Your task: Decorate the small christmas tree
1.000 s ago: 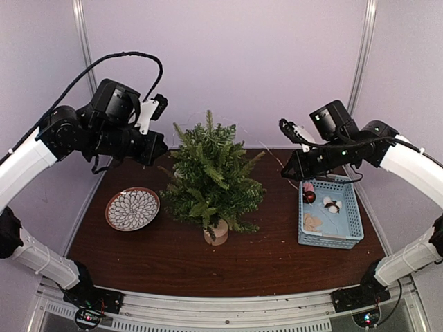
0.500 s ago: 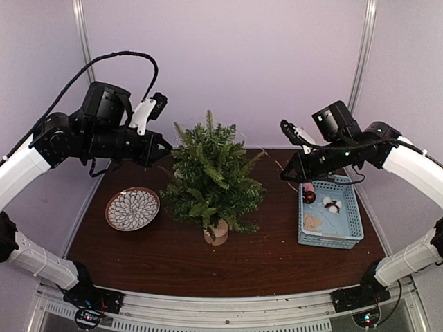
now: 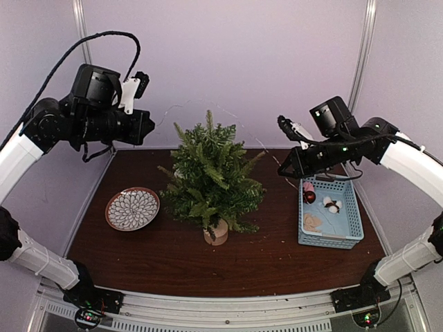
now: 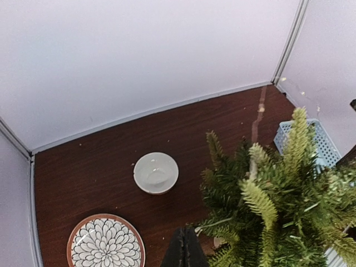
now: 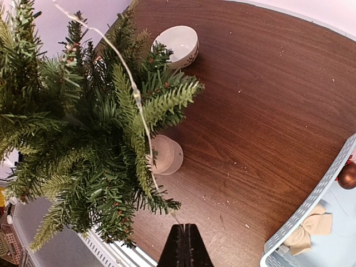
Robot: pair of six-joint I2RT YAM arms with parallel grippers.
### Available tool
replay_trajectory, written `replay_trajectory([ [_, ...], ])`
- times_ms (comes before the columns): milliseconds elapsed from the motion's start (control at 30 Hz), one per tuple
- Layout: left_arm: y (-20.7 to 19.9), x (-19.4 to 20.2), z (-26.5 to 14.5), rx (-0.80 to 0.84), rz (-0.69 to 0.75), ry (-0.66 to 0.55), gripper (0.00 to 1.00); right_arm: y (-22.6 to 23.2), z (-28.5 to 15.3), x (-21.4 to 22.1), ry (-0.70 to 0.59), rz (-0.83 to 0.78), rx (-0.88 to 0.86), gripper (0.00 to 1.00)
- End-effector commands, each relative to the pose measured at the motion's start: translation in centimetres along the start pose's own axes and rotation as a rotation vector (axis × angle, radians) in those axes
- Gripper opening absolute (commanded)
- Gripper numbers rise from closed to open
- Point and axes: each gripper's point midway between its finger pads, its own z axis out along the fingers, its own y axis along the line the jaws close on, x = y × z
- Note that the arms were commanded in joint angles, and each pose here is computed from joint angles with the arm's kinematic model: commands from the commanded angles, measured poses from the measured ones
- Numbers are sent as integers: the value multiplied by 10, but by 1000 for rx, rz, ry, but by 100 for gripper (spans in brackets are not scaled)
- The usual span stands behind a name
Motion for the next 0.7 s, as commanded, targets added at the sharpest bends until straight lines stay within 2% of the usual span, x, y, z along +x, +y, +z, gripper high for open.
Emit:
replay_trajectory([
  [0, 17, 17, 8, -88, -22, 76, 0, 6, -4, -1, 5, -16, -17, 0],
  [267, 1, 50, 19, -1, -42, 191, 0, 2, -4, 8, 28, -16, -8, 0],
  [500, -24, 58, 17, 156, -31, 204, 0, 1, -10, 14, 30, -11, -5, 0],
  [667, -42, 54, 16, 259, -32, 170, 0, 2, -16, 17, 24, -15, -14, 0],
])
